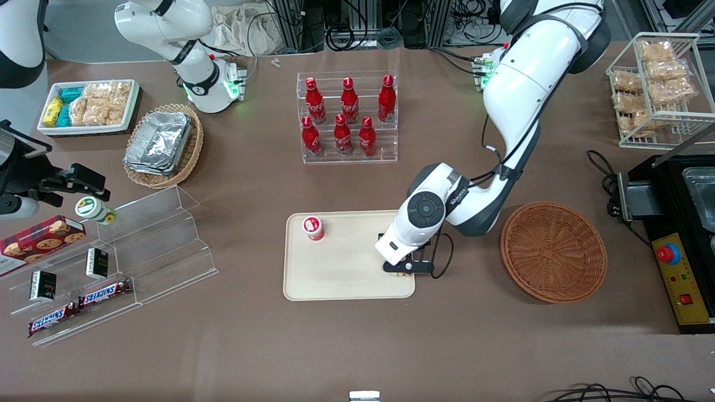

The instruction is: Place sandwich from basket to tray

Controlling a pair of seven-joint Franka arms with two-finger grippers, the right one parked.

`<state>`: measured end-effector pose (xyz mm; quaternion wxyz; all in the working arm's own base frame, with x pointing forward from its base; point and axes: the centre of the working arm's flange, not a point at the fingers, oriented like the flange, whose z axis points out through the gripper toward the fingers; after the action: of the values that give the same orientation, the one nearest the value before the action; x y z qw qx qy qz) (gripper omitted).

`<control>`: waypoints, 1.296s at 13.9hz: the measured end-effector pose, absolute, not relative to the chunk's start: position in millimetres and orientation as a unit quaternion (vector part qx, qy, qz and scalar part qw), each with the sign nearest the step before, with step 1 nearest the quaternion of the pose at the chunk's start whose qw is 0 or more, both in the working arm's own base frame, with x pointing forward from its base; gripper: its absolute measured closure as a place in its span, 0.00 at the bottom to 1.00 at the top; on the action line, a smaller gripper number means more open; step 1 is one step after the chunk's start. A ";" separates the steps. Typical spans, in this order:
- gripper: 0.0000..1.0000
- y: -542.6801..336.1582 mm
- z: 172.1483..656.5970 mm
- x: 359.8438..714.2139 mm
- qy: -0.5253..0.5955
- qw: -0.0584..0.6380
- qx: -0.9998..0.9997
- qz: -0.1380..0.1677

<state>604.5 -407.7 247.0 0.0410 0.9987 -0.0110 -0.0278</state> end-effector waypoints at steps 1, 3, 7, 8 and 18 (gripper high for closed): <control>0.42 -404.8 252.3 603.9 -0.010 0.033 0.999 -0.036; 0.22 -388.9 279.2 606.0 -0.004 0.008 0.998 -0.056; 0.00 -329.2 382.4 606.9 -0.011 0.017 0.993 -0.114; 0.00 -304.6 411.5 607.9 -0.021 0.029 0.992 -0.125; 0.00 -96.9 579.0 591.5 -0.040 -0.010 0.995 -0.088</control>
<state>591.5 -96.9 579.0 -0.0097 0.9953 -0.0400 -0.0880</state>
